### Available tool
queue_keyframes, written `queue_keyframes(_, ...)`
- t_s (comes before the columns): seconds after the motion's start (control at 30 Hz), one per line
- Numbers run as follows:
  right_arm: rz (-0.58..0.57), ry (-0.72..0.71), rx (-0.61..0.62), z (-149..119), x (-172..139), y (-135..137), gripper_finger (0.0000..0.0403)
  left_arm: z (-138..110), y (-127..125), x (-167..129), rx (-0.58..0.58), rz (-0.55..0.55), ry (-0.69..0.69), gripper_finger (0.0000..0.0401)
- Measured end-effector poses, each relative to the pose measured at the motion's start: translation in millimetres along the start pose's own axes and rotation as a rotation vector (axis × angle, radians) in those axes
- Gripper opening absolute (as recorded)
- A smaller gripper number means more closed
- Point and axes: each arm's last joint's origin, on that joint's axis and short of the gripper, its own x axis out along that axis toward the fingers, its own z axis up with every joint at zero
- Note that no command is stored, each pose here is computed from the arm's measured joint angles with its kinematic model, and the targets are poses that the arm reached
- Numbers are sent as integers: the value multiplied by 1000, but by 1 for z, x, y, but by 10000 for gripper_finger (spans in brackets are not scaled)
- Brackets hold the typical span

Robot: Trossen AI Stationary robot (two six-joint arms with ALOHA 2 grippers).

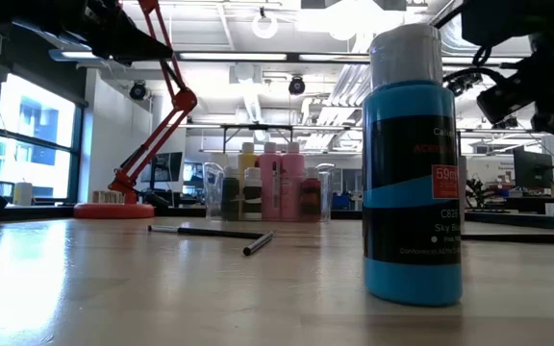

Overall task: Pick & Place Paint Supplies
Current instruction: Put the black paint brush into the violet cup

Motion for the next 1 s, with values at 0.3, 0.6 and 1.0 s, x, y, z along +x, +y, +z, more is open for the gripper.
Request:
queue_keyframes(0.3, -63, 1, -20, -4, 10, 11, 3, 0, 0, 0, 0, 0, 2, 3)
queue_keyframes(0.6, -104, -14, -47, -4, 20, 20, 34, -5, -1, 0, 8, -9, 49, 3)
queue_keyframes(1.0, -176, 43, -12, -6, 43, 22, 106, -6, -1, 0, 9, -11, 59, 3)
